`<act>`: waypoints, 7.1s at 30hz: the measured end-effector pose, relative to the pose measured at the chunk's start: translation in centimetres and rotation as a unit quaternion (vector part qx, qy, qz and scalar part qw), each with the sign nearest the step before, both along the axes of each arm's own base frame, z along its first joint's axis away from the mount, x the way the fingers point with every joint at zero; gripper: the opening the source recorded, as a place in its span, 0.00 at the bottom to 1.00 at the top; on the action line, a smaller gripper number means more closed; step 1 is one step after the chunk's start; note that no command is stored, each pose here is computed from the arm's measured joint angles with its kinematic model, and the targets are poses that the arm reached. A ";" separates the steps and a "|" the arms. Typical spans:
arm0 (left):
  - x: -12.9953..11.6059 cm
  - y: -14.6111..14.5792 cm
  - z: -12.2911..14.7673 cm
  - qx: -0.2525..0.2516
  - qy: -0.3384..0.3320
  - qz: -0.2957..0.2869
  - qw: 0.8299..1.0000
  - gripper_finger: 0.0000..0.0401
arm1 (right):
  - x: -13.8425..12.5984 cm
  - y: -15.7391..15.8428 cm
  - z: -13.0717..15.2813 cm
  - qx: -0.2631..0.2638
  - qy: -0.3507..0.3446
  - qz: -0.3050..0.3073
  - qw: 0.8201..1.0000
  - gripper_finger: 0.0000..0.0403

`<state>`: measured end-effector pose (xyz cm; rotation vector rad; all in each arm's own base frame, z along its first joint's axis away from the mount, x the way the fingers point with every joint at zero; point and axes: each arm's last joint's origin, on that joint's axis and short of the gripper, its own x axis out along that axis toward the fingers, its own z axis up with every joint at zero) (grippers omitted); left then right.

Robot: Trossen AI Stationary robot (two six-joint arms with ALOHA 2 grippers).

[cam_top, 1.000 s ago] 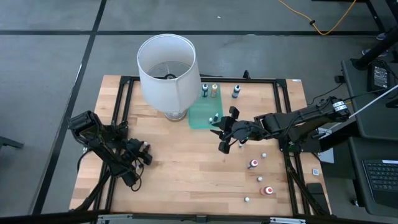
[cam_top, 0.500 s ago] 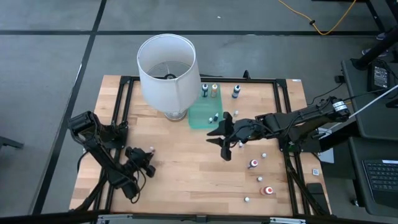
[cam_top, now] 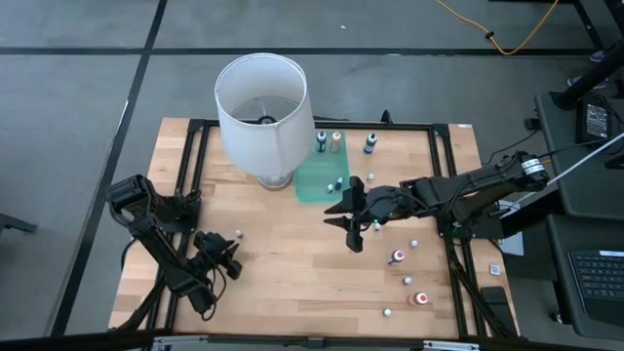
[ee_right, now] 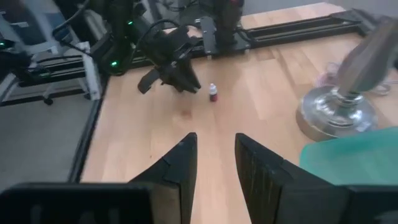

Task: Pick & Place food coloring
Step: Put the top left small red food coloring bottle into the green bin

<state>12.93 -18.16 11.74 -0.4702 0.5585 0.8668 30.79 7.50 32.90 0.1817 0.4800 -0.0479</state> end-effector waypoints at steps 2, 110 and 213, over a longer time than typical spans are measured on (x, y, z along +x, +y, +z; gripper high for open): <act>-0.1 0.2 -0.3 -0.001 -0.008 -0.003 1.000 0.25 | 0.1 -0.5 0.0 -0.008 0.000 -0.019 1.000 0.27; 8.9 1.9 27.9 -0.126 -0.077 -0.412 0.899 0.17 | 12.4 6.9 8.1 0.246 -0.048 0.116 0.961 0.50; 9.9 3.3 27.9 -0.107 -0.083 -0.377 0.916 0.18 | 12.7 7.8 6.1 0.167 -0.029 0.055 0.984 0.21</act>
